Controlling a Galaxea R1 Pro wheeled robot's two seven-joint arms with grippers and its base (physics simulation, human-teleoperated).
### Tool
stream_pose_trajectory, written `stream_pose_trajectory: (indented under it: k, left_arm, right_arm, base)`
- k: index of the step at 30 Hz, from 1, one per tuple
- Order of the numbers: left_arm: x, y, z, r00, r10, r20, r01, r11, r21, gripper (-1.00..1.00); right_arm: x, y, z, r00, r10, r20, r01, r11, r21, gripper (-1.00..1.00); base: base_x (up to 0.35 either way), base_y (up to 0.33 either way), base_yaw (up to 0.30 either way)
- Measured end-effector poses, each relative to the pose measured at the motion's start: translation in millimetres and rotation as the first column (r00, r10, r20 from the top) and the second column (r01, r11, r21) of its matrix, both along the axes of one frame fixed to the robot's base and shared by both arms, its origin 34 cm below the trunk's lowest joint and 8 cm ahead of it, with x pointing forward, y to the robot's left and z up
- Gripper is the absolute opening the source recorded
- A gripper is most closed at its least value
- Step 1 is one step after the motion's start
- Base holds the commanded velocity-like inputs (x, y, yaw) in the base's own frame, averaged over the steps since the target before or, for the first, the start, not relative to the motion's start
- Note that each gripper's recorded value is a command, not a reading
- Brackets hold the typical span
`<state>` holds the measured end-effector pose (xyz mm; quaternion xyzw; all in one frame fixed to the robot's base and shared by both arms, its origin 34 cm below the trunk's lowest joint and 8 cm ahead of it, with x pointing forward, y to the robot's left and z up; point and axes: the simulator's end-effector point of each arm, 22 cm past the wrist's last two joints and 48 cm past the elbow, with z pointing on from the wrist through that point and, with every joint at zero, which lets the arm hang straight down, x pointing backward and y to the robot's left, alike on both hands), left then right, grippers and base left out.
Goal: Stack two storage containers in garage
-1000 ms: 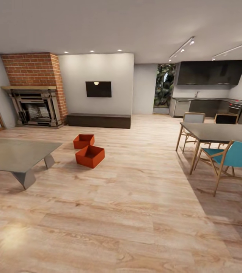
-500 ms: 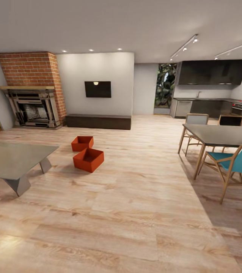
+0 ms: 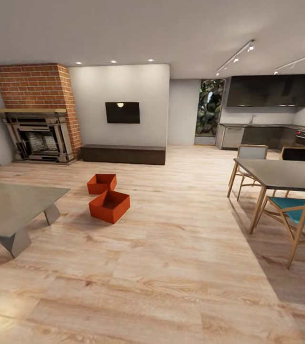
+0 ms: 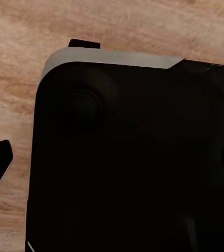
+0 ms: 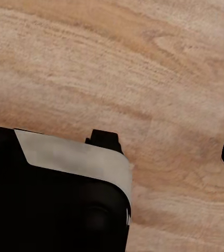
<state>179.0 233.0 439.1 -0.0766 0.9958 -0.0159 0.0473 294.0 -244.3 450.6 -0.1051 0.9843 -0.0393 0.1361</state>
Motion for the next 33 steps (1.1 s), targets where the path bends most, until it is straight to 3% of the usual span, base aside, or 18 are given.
stream_pose_trajectory:
  k: [33]
  left_arm:
    - [0.3, 0.1, 0.0, 1.000, 0.001, 0.002, -0.001, 1.000, 0.000, 1.00]
  right_arm:
    - [-0.3, 0.3, -0.1, 1.000, 0.004, -0.001, -0.004, 1.000, 0.000, 1.00]
  base:
    - [0.322, 0.000, 0.000]
